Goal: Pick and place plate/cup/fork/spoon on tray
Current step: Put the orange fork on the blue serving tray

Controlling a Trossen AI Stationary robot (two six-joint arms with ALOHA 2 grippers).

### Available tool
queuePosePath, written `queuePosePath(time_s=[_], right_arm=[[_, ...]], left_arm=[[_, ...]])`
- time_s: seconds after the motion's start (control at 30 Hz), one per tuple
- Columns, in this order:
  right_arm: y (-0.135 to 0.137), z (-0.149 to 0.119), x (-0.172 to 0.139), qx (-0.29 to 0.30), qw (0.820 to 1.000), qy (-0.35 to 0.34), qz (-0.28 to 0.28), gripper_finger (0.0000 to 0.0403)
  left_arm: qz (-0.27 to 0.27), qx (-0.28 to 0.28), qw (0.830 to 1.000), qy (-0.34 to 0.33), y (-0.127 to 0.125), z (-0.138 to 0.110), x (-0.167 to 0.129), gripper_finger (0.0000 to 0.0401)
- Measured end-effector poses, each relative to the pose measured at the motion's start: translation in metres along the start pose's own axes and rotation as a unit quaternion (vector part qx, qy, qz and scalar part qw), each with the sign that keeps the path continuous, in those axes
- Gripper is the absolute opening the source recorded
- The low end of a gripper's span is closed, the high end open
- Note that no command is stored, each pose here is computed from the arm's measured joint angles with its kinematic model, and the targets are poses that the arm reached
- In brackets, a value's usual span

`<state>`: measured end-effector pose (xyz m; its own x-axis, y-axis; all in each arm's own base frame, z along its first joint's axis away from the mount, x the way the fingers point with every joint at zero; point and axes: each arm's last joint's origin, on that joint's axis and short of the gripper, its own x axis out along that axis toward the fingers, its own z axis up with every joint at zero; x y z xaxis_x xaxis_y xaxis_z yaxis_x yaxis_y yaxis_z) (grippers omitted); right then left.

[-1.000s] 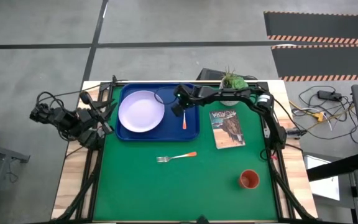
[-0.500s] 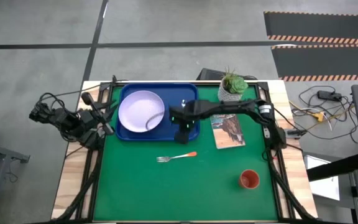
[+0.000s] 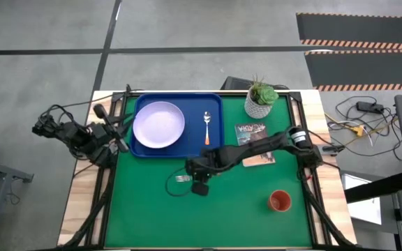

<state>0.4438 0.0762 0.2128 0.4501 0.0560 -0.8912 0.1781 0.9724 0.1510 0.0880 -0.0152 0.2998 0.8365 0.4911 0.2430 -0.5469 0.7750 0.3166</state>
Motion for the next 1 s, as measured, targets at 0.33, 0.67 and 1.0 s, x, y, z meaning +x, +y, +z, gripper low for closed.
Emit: queuePosePath(time_s=[0.33, 0.67, 1.0], right_arm=[[0.015, -0.007, 0.017, -0.083, 0.995, -0.016, -0.052, 0.0144], [0.014, -0.012, 0.036, -0.104, 0.993, 0.0, -0.057, 0.0165], [0.014, -0.013, 0.044, -0.105, 0.993, 0.001, -0.058, 0.0149]], left_arm=[[-0.005, -0.004, 1.0, 0.007, -0.006, -0.002, 0.003, 0.0056], [-0.005, -0.002, 1.0, 0.007, -0.006, -0.002, 0.003, 0.0056], [-0.005, -0.002, 1.0, 0.007, -0.006, -0.002, 0.003, 0.0056]])
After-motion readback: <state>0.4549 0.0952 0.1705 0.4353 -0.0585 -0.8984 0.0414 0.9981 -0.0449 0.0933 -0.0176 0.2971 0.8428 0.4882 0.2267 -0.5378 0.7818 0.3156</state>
